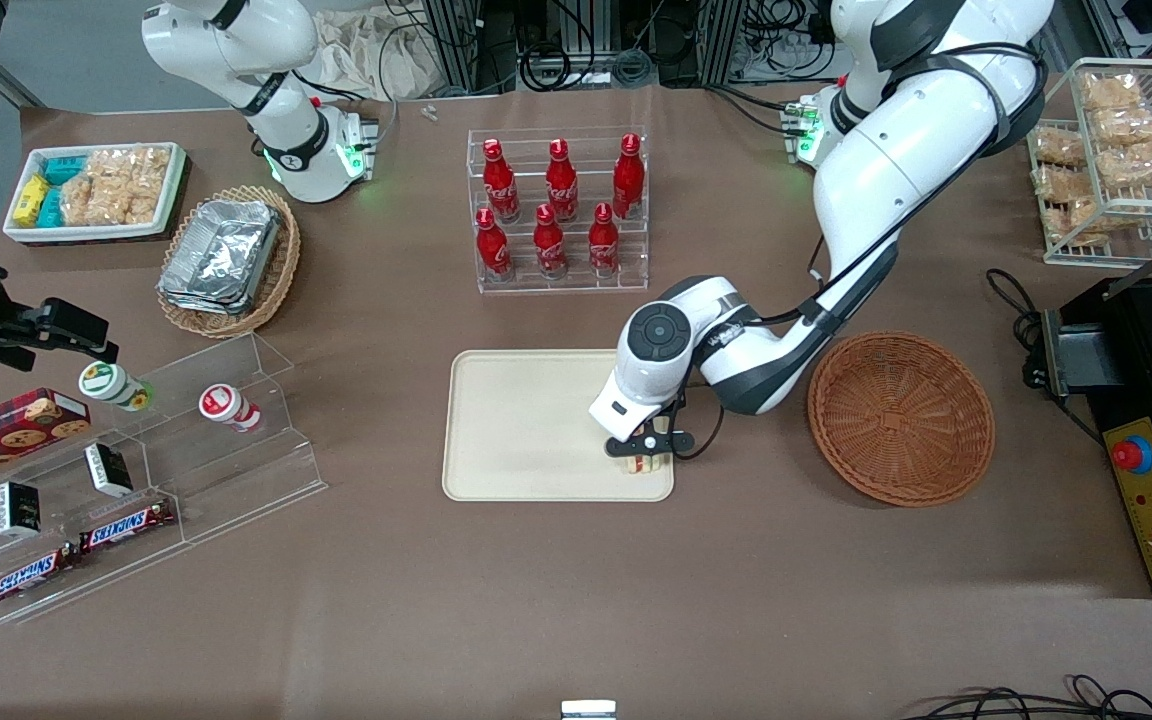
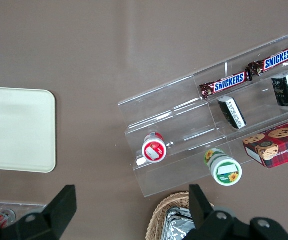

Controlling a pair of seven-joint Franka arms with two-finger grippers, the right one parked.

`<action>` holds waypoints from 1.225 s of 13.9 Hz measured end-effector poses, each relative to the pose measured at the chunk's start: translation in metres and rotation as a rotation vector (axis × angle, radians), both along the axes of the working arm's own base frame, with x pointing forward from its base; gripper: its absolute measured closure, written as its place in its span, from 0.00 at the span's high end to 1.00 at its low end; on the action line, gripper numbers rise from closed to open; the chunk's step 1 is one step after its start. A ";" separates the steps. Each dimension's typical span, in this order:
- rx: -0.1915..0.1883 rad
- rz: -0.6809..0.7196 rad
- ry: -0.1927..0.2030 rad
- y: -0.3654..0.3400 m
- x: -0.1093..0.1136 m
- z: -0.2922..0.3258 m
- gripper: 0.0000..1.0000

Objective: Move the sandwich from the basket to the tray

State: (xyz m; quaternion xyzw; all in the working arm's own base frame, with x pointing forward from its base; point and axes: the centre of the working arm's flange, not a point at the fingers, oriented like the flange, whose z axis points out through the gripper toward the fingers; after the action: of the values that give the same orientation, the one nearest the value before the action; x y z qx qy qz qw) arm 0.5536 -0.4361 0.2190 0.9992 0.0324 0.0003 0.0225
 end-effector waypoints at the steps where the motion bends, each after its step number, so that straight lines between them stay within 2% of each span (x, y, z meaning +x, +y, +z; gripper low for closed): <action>1: -0.001 0.000 -0.001 0.000 0.000 0.000 0.20; 2: -0.002 0.000 -0.002 0.000 0.001 0.001 0.26; 6: -0.009 0.015 -0.020 0.001 0.008 0.011 0.65; 7: -0.003 0.028 -0.030 0.002 0.010 0.021 0.76; 9: 0.041 0.049 -0.050 0.007 0.013 0.051 0.96; 10: 0.074 0.063 -0.065 0.013 0.015 0.074 1.00; 11: 0.099 0.083 -0.075 0.023 0.018 0.097 1.00; 12: 0.104 0.113 -0.081 0.035 0.021 0.123 1.00; 15: 0.071 0.188 -0.091 0.086 0.027 0.192 1.00; 17: 0.077 0.161 -0.080 0.124 0.023 0.222 1.00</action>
State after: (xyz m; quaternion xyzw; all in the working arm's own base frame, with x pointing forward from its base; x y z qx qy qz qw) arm 0.5767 -0.3123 0.4410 0.9927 0.1117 0.0430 -0.0148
